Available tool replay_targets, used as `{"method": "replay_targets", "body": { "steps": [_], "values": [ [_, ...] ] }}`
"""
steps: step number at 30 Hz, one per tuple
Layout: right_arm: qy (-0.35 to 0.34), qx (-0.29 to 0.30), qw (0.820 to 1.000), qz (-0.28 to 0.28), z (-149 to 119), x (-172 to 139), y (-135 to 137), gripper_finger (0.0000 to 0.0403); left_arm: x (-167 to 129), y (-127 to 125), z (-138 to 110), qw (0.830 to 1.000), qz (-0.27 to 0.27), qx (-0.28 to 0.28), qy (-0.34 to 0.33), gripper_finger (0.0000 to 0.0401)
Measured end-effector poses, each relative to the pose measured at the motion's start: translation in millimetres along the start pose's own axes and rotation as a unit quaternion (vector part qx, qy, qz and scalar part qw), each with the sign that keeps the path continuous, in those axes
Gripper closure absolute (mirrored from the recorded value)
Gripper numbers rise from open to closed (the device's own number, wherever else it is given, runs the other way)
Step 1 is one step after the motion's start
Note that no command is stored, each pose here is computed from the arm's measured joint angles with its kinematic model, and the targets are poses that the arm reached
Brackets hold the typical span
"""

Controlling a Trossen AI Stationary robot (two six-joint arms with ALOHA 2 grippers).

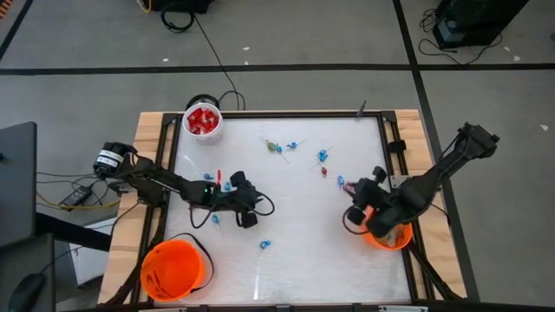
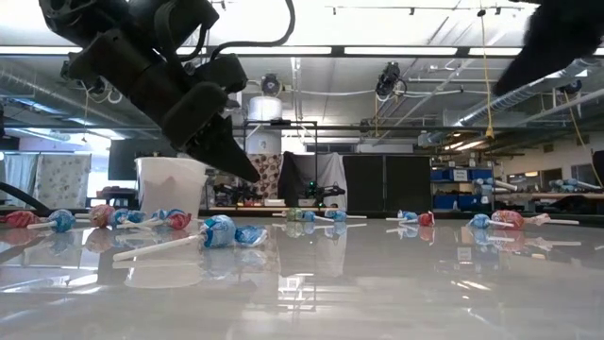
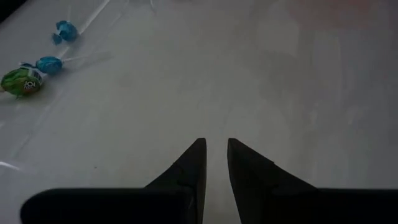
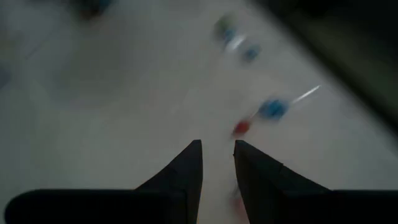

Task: Sort candy by brand, put in halloween buckets
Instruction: Put the red sucker into the left orange bucket

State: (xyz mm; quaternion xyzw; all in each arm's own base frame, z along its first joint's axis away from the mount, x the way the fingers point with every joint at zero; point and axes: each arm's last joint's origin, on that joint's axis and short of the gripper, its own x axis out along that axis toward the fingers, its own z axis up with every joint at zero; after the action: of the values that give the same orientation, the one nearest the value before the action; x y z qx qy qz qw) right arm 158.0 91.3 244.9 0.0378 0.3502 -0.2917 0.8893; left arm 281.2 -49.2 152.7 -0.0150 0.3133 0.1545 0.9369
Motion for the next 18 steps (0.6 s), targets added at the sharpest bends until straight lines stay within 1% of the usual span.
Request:
{"method": "replay_targets", "body": {
  "steps": [2,4,8,11,13,15,18],
  "values": [
    [-0.049,0.021,0.998,-0.039,-2.7,11.2,1.0,0.0298,1.4,-0.6,-0.5,1.000,0.000,0.002,-0.001,0.0329],
    [-0.061,0.033,0.996,-0.062,-5.3,22.1,1.4,0.0298,5.1,-0.9,-0.1,1.000,0.001,-0.003,-0.010,0.0329],
    [-0.036,0.046,0.993,-0.100,-11.1,43.2,-3.5,0.0298,18.2,-0.2,1.4,0.999,0.005,-0.028,-0.040,0.0329],
    [-0.019,0.063,0.989,-0.129,-13.5,56.0,-7.0,0.0298,30.4,1.8,-2.0,0.998,0.004,-0.035,-0.045,0.0329],
    [-0.003,0.063,0.988,-0.141,-13.6,62.7,-8.1,0.0298,38.5,4.6,-4.2,0.998,-0.008,-0.036,-0.044,0.0329],
    [0.015,0.047,0.988,-0.149,-13.4,68.2,-9.5,0.0298,46.6,7.7,-4.8,0.998,-0.020,-0.039,-0.053,0.0329],
    [0.047,0.026,0.986,-0.155,-12.3,75.4,-12.9,0.0298,58.2,12.5,-2.0,0.994,-0.064,-0.034,-0.084,0.0329]
  ]
}}
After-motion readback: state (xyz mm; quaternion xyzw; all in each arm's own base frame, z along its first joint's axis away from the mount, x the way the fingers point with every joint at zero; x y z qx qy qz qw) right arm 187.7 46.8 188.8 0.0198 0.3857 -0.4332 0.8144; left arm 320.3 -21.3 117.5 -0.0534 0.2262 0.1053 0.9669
